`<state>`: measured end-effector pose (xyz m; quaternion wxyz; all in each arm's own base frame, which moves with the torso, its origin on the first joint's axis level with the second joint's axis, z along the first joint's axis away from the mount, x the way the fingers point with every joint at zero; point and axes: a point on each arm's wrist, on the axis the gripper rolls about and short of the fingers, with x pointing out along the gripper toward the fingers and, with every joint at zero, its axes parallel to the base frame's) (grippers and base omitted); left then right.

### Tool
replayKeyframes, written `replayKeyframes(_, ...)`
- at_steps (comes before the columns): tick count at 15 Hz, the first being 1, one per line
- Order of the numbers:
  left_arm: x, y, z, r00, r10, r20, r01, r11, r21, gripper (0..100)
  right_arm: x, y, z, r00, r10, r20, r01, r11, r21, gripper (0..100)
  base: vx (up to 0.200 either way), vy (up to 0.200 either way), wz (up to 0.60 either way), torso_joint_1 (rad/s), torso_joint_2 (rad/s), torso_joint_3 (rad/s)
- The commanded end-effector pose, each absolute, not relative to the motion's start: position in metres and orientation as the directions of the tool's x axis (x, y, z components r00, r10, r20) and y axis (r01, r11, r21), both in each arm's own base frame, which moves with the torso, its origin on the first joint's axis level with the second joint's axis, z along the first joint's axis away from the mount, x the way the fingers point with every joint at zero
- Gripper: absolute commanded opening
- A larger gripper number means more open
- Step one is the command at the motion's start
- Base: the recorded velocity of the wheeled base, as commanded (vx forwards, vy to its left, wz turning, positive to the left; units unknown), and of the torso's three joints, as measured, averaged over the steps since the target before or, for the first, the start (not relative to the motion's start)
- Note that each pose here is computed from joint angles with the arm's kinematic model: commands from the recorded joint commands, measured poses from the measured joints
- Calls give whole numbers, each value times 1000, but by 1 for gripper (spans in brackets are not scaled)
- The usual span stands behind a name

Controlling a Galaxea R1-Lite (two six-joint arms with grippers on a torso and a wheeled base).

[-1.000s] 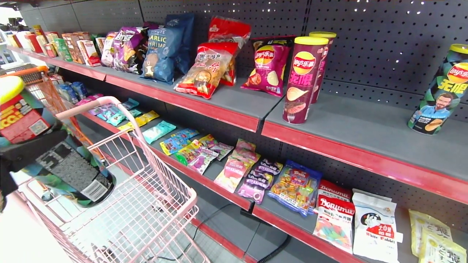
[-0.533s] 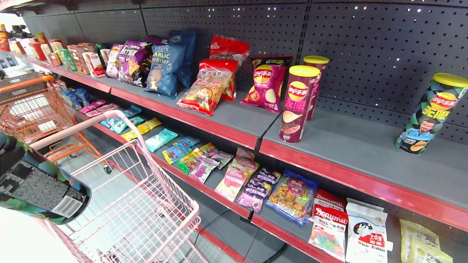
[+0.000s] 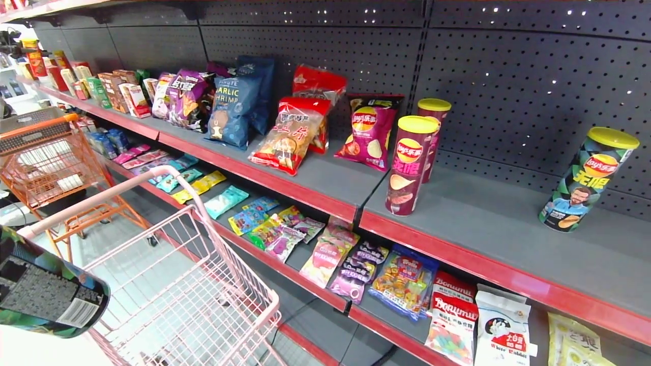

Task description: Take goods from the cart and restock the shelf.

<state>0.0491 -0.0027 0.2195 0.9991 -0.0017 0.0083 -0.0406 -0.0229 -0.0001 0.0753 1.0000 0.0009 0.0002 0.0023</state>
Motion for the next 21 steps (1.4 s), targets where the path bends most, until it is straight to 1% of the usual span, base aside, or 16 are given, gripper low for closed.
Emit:
replayKeyframes(1, 48, -3, 219, 997, -80, -12, 80, 997, -4, 0, -23, 0, 75, 1000, 6, -2, -6, 1000, 2, 100, 0, 0, 0, 163, -364, -203)
replayKeyframes(3, 48, -3, 219, 997, -81, -12, 81, 997, 2, 0, -23, 0, 75, 1000, 5, -2, -5, 1000, 3, 100, 0, 0, 0, 163, -356, -208)
replayKeyframes(4, 47, -3, 219, 997, -80, -8, 80, 997, 23, 0, -23, 0, 75, 1000, 5, -2, -5, 1000, 3, 100, 0, 0, 0, 80, -207, -85)
replayKeyframes(6, 42, -2, 217, 997, -75, -9, 76, 995, 72, 0, -23, 0, 75, 1000, 5, -2, -5, 1000, 3, 100, 0, 0, -600, 32, -51, -27)
replayKeyframes(7, 39, -2, 216, 998, -52, -23, 54, 994, 94, 0, -23, 0, 75, 1000, 5, -2, -5, 1000, 5, 100, 0, 0, -600, -2, -27, -12)
replayKeyframes(10, 35, -2, 205, 996, -58, -69, 65, 993, 96, 0, -23, 0, 75, 1000, 5, -2, -5, 1000, 5, 100, 0, 0, -600, 15, -1, -5)
replayKeyframes(13, 32, -1, 201, 996, -51, -72, 57, 994, 96, 0, -23, 0, 75, 1000, 5, -2, -5, 1000, 5, 100, 0, 0, -600, 1, 1, -2)
replayKeyframes(17, 32, 0, 197, 996, 5, -84, 9, 987, 160, 0, -23, 0, 75, 1000, 5, -2, -5, 1000, 3, 100, 0, 0, -600, 2, 1, 1)
replayKeyframes(19, 31, 0, 198, 997, 11, -75, 3, 984, 179, 0, -23, 0, 75, 1000, 5, -2, -5, 1000, 2, 100, 0, 0, 0, 0, 0, 0)
replayKeyframes(21, 30, 0, 198, 997, 9, -72, 4, 984, 180, 0, -23, 0, 75, 1000, 5, -2, -5, 1000, 2, 100, 0, 0, 0, 0, 0, 0)
